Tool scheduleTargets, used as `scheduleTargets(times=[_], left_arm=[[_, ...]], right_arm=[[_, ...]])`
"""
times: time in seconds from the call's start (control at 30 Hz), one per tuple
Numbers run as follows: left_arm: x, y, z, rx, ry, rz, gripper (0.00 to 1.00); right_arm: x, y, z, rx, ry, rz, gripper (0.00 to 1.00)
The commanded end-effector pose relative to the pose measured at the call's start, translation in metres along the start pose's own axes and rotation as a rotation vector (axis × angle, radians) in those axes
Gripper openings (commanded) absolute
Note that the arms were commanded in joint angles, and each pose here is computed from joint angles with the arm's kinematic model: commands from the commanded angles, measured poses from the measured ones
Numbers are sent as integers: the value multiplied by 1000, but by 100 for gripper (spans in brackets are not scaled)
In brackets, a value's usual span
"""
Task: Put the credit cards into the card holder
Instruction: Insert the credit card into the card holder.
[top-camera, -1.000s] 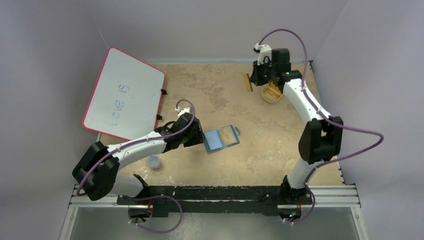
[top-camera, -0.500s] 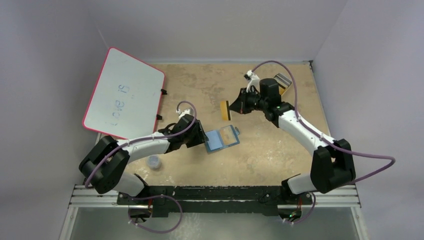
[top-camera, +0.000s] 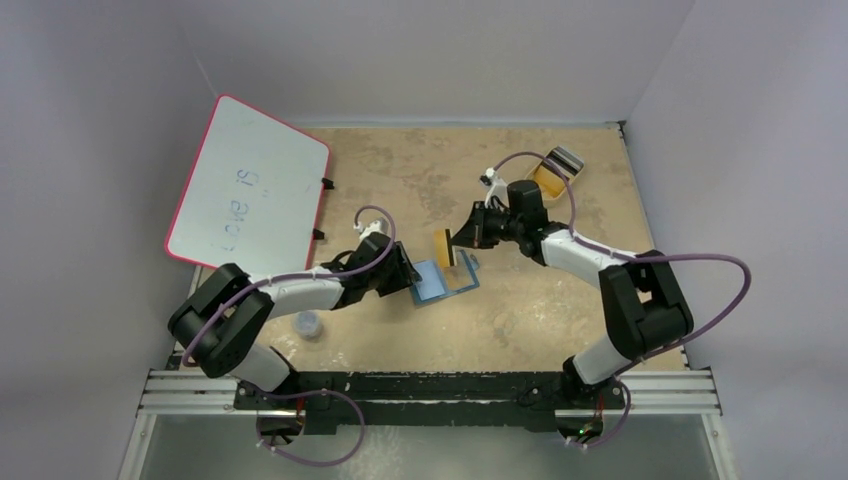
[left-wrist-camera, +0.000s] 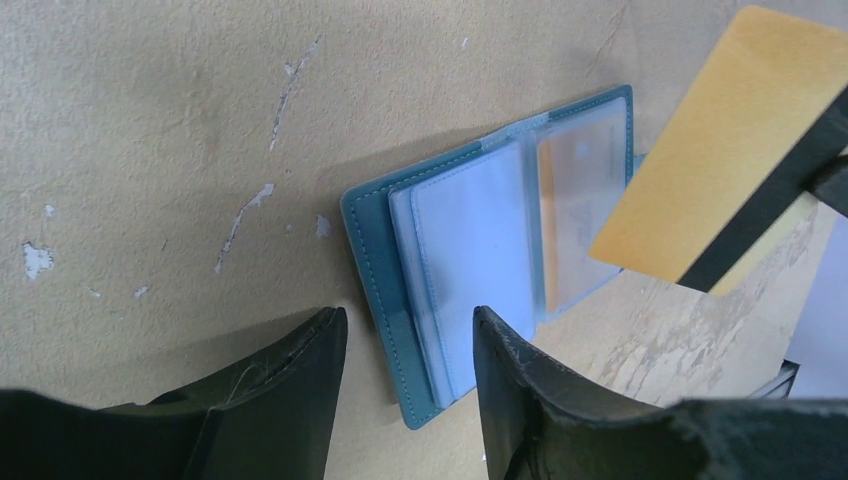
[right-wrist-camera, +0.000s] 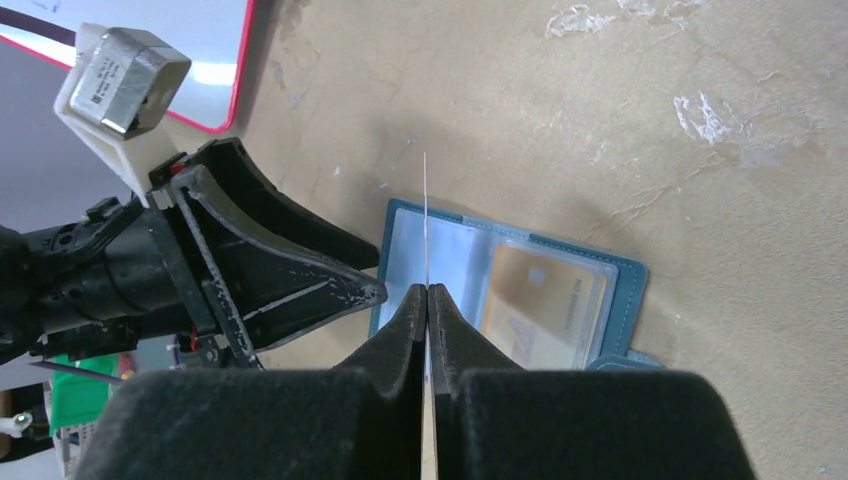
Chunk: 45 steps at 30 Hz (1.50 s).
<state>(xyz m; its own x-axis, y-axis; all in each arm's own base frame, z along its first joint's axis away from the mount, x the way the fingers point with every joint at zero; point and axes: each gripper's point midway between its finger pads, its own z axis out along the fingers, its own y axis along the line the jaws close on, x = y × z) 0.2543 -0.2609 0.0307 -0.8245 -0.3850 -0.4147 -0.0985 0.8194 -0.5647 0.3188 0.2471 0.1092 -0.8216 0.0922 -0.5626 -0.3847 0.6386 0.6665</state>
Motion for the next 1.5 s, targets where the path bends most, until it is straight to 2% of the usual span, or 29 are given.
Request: scheduleTargets(times=[0.0,0.23,0.5,0.83,1.47], left_arm=[[-1,-7,3,51,-9,-21,47],[-1,-13,3,86,-6,-27,33],[-2,-12,0,72,-7,5,0],[-6,6,-2,-12,-19,38,0],[-4,5,0,5,-20,1,0]], right_arm=[[-1,0,6,-22,-26,-12,0],[14,-21,14,30,2,10,0],[34,-31,19,32,53,48,0],[43,-38,18,53,30,102,0],[76,-29,20,18,27,162,0]])
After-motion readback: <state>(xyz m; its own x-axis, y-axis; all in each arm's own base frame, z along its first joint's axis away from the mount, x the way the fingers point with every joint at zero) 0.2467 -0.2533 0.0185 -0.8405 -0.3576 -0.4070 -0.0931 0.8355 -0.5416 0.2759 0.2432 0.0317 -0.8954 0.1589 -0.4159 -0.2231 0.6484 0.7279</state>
